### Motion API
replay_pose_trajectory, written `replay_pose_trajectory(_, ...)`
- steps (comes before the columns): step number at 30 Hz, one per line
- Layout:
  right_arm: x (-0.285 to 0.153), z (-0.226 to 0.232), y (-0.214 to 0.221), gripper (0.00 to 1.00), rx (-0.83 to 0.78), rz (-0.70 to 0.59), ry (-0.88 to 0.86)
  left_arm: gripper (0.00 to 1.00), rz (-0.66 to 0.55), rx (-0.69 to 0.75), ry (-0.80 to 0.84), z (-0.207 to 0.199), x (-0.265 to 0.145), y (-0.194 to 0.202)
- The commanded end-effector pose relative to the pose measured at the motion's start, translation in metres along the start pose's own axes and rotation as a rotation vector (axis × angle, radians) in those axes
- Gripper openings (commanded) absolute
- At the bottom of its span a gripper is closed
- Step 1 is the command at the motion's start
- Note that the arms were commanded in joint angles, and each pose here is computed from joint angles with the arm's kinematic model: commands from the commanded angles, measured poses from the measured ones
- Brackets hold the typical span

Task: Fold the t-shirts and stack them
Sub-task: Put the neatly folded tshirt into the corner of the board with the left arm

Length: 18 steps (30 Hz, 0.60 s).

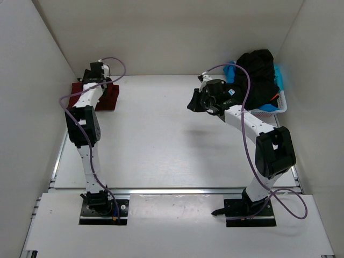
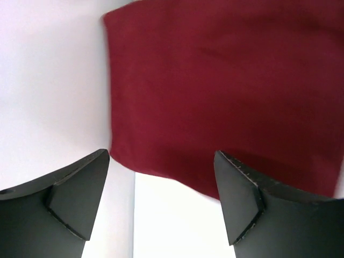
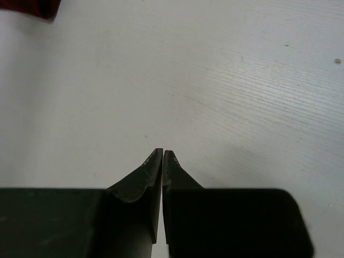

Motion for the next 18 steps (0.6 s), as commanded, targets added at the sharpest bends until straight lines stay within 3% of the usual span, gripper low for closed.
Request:
replay_pose_trajectory(1, -0.010, 0.010, -0.013, 0.02, -0.010, -0.057, -0.024, 0.88, -0.115, 0.029, 0.063, -0.025, -0.037, -0.012)
replay_pose_trajectory(4, -0.014, 0.016, -0.012, 0.02, -0.006, -0.052, -0.042, 0.86, -0.053, -0.043, 0.083, -0.032, -0.035, -0.005)
replay_pose_trajectory(9, -0.021, 0.019, -0.011, 0.02, -0.004, -0.042, -0.029, 0.83, -0.025, -0.172, 0.355, -0.039, -0.065, -0.015)
replay_pose_trajectory(11, -0.021, 0.019, -0.007, 0.02, 0.005, -0.012, -0.016, 0.85, -0.033, -0.145, 0.431, -0.047, -0.084, -0.012)
replay_pose_trajectory(13, -0.026, 0.018, -0.011, 0.02, 0.009, -0.007, -0.005, 0.88, -0.046, -0.056, 0.553, -0.087, -0.122, -0.012)
replay_pose_trajectory(18, -0.043, 0.016, -0.015, 0.05, 0.013, 0.014, 0.063, 0.89, 0.080, 0.041, 0.841, -0.132, -0.191, 0.016)
Point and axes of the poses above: each gripper's point midway between its finger pads, its own x axis out along the fingers, its own z axis along the line the jaws close on, y = z × x, the point moved 8 cm from there along -x, back along the fingers, and after that the axes turned 13 degrees about -x, right-handed, at the moved point
